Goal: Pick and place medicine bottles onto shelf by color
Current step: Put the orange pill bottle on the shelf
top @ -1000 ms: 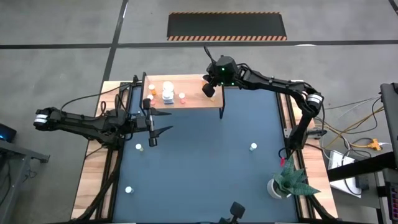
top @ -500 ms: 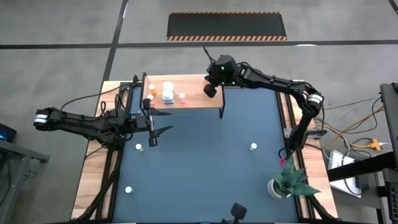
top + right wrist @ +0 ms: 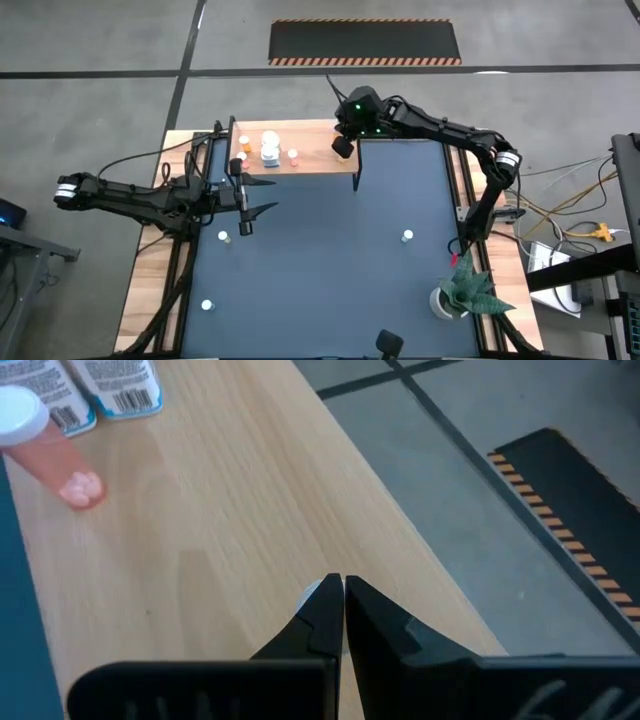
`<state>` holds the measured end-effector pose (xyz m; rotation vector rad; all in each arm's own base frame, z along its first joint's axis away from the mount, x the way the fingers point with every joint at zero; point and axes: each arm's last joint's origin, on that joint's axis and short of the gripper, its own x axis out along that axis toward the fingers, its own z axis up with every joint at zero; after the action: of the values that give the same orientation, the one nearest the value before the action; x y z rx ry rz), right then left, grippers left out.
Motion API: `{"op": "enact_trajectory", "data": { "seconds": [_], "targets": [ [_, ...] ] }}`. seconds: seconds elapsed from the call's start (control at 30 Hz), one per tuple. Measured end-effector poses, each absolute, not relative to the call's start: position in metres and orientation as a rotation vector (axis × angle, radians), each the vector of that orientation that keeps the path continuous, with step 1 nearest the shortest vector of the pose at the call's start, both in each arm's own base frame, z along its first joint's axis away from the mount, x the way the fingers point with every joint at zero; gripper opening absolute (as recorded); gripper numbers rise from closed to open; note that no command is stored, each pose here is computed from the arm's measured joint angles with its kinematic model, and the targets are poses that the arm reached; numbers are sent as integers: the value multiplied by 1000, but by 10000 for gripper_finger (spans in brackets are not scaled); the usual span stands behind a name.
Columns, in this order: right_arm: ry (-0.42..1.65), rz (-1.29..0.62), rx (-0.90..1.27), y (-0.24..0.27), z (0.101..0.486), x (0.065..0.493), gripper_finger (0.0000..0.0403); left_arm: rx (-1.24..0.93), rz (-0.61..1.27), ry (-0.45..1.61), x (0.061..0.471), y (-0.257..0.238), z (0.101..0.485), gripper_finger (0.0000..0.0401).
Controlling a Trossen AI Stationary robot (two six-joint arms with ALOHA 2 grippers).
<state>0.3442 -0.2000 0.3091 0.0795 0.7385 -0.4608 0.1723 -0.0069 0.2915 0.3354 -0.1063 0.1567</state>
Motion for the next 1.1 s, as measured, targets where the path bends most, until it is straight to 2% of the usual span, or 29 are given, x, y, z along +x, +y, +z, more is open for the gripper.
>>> {"op": "enact_trajectory", "data": {
  "seconds": [1.1],
  "targets": [
    [775, -477, 72, -199, 315, 341, 9, 335, 158, -107, 172, -7, 292, 212]
  ]
}}
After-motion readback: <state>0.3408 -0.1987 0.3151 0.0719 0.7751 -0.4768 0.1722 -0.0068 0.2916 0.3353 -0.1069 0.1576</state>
